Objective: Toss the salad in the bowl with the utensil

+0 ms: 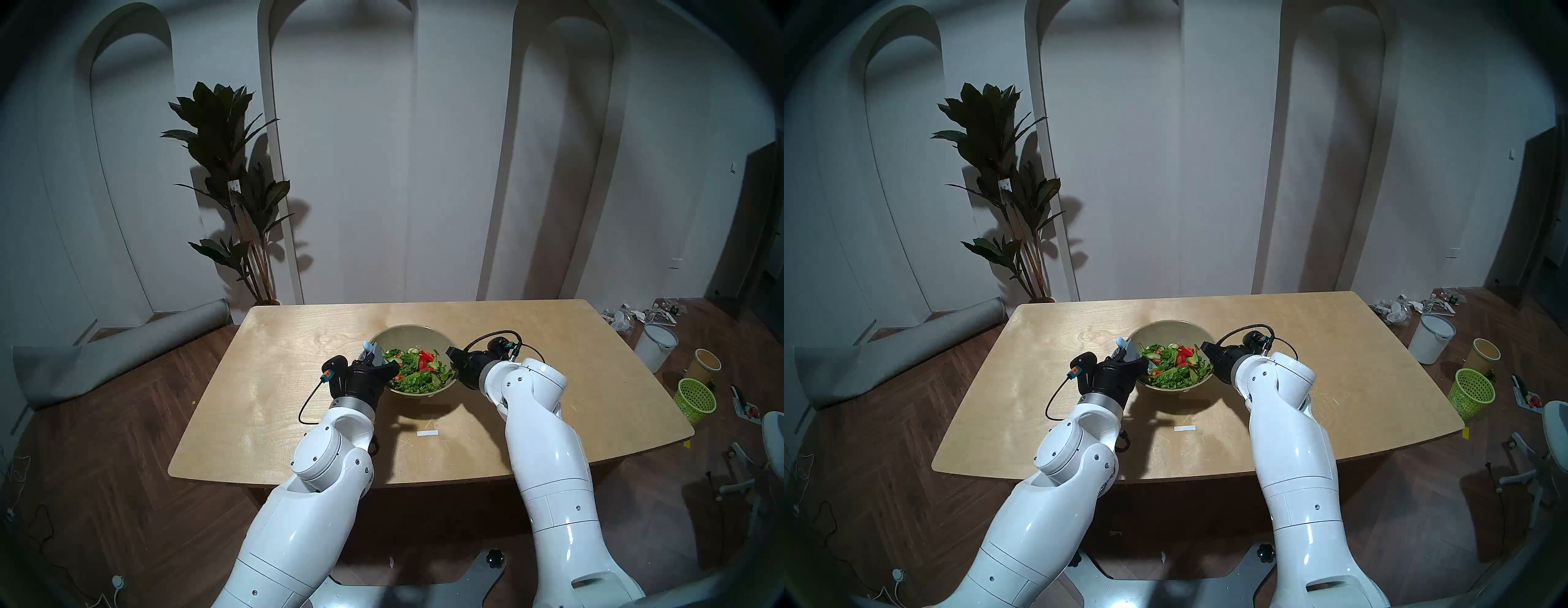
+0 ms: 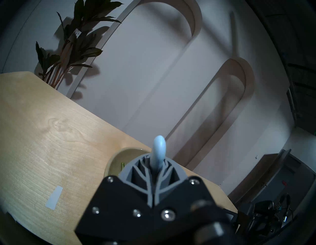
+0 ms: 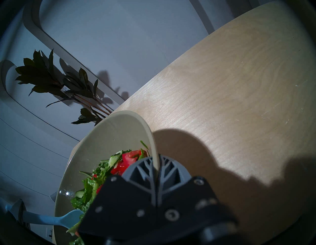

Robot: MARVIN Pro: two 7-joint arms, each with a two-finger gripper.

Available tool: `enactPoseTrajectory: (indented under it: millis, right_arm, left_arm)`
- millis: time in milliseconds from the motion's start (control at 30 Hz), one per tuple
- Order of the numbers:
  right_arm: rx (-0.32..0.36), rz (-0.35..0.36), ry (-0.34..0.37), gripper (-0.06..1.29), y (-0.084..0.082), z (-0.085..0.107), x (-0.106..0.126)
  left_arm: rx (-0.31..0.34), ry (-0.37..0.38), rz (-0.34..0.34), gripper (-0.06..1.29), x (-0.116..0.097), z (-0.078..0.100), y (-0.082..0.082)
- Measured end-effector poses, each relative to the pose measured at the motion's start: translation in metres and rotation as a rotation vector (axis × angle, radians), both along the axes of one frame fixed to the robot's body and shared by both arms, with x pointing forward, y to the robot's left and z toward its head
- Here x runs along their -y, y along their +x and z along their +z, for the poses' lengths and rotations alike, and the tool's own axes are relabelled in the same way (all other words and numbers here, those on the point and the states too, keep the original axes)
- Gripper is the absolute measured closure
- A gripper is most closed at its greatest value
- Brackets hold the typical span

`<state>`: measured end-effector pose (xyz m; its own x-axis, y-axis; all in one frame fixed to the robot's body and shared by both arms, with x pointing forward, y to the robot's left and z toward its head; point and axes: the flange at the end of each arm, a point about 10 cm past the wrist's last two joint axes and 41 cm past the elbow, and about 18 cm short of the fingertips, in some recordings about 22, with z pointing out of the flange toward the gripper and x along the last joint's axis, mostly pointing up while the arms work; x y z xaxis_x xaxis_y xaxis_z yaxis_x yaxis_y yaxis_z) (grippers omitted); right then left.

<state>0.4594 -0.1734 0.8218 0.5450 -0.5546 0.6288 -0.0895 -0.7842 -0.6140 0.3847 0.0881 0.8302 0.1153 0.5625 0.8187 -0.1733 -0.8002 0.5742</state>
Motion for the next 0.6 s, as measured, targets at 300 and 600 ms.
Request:
enactPoseTrajectory:
  millis: [300,600]
  right_arm:
    - [0.000,0.000,0.000,1.26,0.000,0.000,0.000]
    - [0.000,0.000,0.000,1.26,0.000,0.000,0.000]
  left_arm:
    - [0.069,0.038,-0.028,1.26,-0.002,0.013,0.001]
    - [0.150,0.073,-0.038,1.26,-0.006,0.024,0.009]
